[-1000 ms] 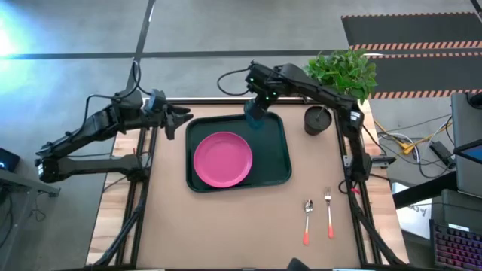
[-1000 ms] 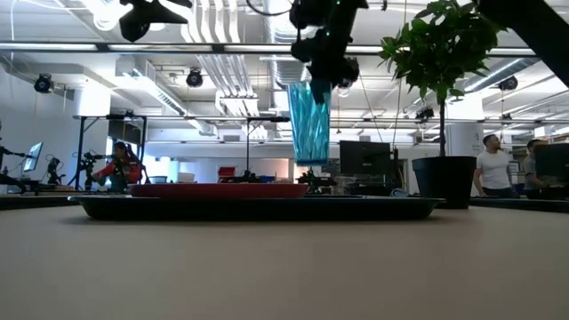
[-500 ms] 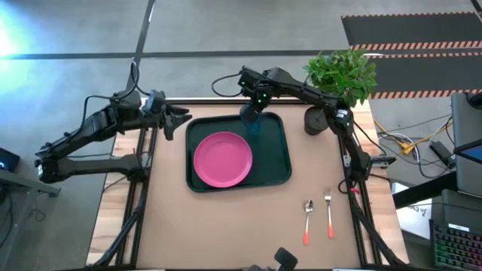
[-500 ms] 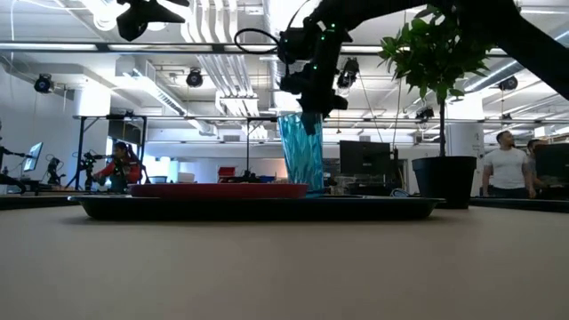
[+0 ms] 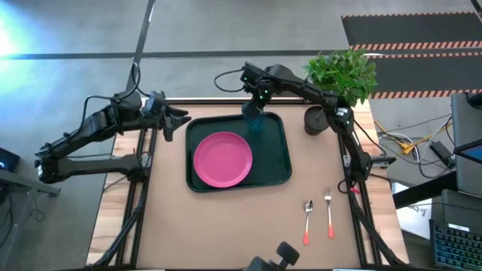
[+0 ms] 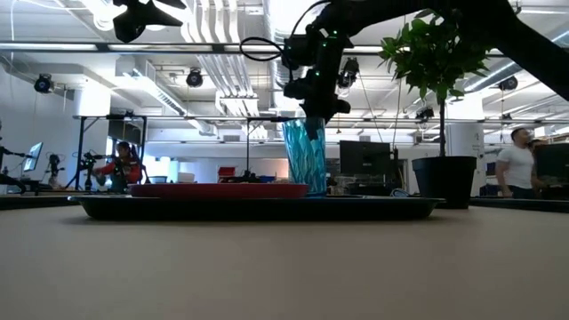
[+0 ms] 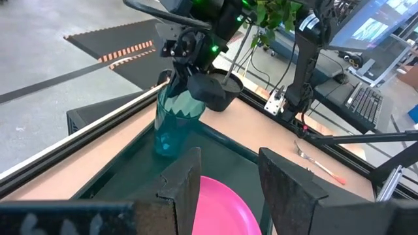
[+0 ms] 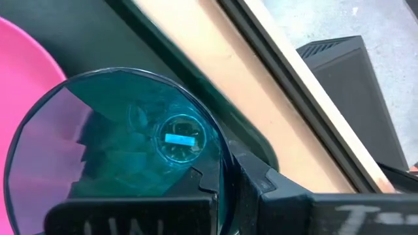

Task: Pick and place plate/cup/fork/spoon on tray
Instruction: Put the blue glass on the top right of the black serving tray

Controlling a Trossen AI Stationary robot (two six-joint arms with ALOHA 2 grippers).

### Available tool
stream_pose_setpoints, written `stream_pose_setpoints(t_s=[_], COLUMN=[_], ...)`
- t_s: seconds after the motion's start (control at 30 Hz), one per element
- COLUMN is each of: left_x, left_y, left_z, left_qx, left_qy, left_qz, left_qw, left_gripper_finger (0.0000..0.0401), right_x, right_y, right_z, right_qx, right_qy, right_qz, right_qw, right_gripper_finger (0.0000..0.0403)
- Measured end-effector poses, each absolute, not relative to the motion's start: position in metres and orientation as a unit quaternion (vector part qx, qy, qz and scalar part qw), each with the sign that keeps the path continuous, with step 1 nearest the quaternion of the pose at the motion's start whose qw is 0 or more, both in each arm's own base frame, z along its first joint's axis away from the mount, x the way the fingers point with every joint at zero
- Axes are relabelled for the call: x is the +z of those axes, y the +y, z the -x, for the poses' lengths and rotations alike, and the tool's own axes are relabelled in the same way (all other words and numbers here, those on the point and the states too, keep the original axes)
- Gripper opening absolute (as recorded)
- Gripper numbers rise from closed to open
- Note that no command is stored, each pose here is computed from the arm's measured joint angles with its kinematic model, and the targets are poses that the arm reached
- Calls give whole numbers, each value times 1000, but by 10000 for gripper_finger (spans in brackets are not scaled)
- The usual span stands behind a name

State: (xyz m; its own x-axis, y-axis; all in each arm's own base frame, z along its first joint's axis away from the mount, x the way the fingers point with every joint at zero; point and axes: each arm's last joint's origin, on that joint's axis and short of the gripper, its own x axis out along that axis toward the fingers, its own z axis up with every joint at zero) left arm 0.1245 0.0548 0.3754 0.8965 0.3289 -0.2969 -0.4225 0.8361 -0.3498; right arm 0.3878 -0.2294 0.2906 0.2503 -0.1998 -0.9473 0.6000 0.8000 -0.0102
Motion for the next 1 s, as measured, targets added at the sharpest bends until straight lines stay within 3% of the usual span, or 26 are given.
stream_pose_setpoints(t_s=[1.0], left_x=[375], left_y=[55], left_z=[-124], left_qx=[198], left_qy=[114], left_qz=[207], left_qw=[951], left_gripper_finger=[136], right_x=[268], right_y=[-230], right_z=[-392], right_qx=[-241], right_qy=[553], right_qz=[-200], right_qw=[772], right_gripper_finger=[8])
